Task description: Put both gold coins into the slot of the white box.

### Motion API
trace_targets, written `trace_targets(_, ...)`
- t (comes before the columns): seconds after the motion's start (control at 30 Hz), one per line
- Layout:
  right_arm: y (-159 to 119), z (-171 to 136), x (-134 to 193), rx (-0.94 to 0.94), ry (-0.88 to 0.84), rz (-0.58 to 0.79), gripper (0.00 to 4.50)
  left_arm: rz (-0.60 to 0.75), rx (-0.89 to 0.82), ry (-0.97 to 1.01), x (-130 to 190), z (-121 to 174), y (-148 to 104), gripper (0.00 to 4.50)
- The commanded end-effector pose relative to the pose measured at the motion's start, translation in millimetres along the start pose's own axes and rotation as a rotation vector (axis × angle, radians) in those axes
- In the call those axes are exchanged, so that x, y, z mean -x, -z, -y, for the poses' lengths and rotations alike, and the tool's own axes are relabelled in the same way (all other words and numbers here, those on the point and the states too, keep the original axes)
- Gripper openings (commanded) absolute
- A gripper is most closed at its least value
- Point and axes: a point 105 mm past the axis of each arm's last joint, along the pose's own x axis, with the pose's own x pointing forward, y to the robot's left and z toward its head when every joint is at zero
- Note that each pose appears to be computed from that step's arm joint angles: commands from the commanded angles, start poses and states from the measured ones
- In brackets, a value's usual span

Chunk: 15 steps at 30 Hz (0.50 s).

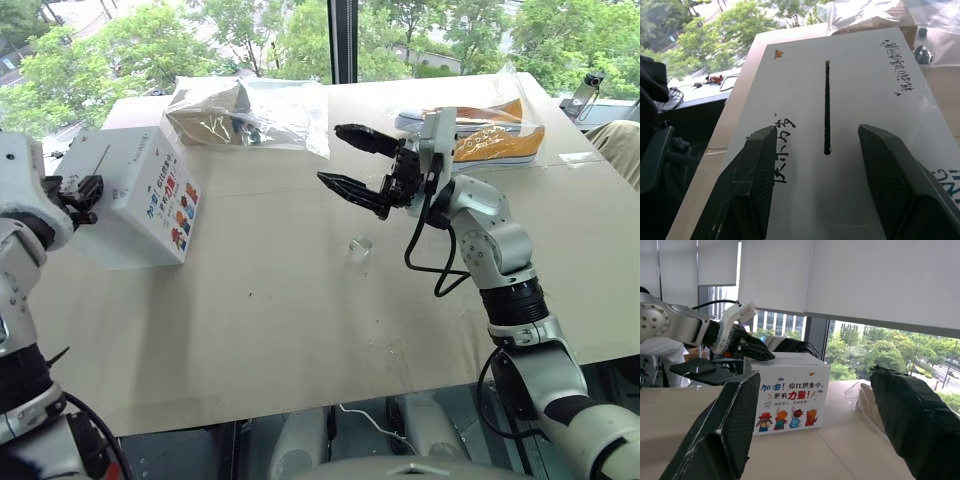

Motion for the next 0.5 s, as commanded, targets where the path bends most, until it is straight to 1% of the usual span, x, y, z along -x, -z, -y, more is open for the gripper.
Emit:
trace_targets(0.03, -13.3, -1.1, -1.0, 0.046, -0.009, 0.042, 3.81, 0.006, -0.004, 0.066, -4.3, 12.9, 7.9, 2.58)
trace_targets(0.07, -13.0, -1.0, -0.8, 0.045, -0.009, 0.041, 3.81, 0.048, -0.023, 0.100, -3.6, 18.9, 1.1, 2.58)
trace_targets(0.17, -14.0, 1.1, 2.0, 0.021, 0.001, 0.053, 3.81, 0.289, 0.003, 0.340, 13.8, 63.6, -41.4, 2.58)
trace_targets(0.2, -14.1, 1.6, 3.3, 0.017, 0.002, 0.053, 3.81, 0.340, 0.006, 0.403, 20.7, 75.0, -49.4, 2.58)
trace_targets(0.27, -13.6, 2.5, 7.4, -0.003, 0.002, 0.051, 3.81, 0.391, 0.035, 0.517, 33.2, 94.5, -56.5, 2.58)
trace_targets(0.33, -11.4, 2.0, 16.4, -0.045, -0.008, 0.042, 3.81, 0.399, 0.053, 0.634, 46.2, 112.8, -54.3, 2.58)
trace_targets(0.4, -6.6, 1.5, 28.2, -0.074, -0.016, 0.019, 3.81, 0.353, 0.045, 0.744, 58.3, 131.3, -43.0, 2.58)
trace_targets(0.5, 9.9, 4.5, 58.3, -0.098, 0.016, -0.042, 3.81, 0.252, 0.008, 0.871, 78.8, 166.8, -11.5, 2.58)
